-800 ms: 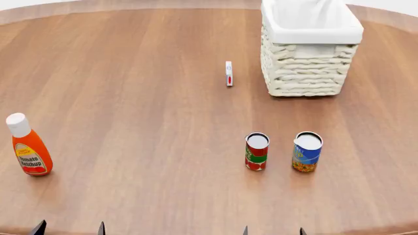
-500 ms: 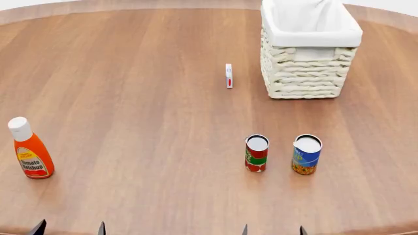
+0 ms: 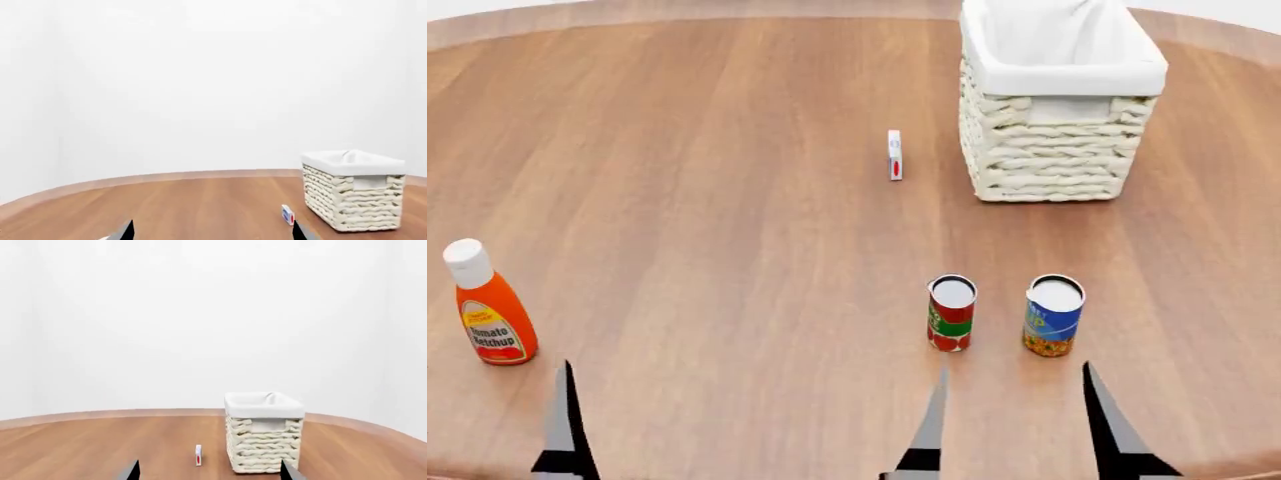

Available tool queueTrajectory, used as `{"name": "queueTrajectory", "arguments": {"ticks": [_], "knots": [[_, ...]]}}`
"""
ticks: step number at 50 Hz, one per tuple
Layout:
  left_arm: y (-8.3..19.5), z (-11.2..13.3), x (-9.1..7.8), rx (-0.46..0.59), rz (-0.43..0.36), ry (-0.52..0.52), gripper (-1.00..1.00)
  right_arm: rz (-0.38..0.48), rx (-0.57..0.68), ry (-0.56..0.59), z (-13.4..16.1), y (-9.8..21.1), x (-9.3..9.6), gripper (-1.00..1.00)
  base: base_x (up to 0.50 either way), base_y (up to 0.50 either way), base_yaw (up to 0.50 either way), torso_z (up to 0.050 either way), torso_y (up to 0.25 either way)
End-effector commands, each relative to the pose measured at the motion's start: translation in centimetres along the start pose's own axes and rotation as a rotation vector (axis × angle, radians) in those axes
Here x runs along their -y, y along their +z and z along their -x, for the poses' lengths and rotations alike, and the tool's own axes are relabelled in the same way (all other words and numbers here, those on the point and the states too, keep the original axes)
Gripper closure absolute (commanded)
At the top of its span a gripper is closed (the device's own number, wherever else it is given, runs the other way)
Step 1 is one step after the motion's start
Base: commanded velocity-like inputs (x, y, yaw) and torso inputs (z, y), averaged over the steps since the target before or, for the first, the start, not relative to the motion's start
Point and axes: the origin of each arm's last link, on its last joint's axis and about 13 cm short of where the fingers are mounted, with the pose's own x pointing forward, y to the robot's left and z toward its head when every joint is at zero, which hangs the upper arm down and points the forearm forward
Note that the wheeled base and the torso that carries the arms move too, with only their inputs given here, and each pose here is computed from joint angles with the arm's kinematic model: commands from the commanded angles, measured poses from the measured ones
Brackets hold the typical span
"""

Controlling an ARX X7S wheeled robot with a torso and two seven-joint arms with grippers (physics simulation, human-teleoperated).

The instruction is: Pick up the alphabet soup and the cream cheese box, and put them in the basket.

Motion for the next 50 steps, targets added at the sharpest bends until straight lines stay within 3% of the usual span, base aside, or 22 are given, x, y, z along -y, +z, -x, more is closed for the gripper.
{"name": "queueTrajectory", "arguments": {"ticks": [1,8,36,50], "knots": [[5.1,0.5,-0.3,0.252,0.001,0.034,-1.00,-0.049,0.192,0.036,1.0,4.1,-0.2,-1.00,0.00,0.00,0.00,0.000,0.000],[7.1,1.1,-0.2,0.326,-0.037,0.020,-1.00,-0.051,0.265,0.039,1.5,5.9,0.0,-1.00,0.00,0.00,0.00,0.000,0.000],[5.6,0.5,-0.3,0.286,-0.020,0.036,-1.00,-0.045,0.254,0.050,1.2,5.9,-0.1,-1.00,0.00,0.00,0.00,0.000,0.000],[5.2,0.6,-0.3,0.273,-0.013,0.038,-1.00,-0.041,0.241,0.054,1.3,5.8,-0.2,-1.00,0.17,0.00,0.00,0.000,0.000]]}}
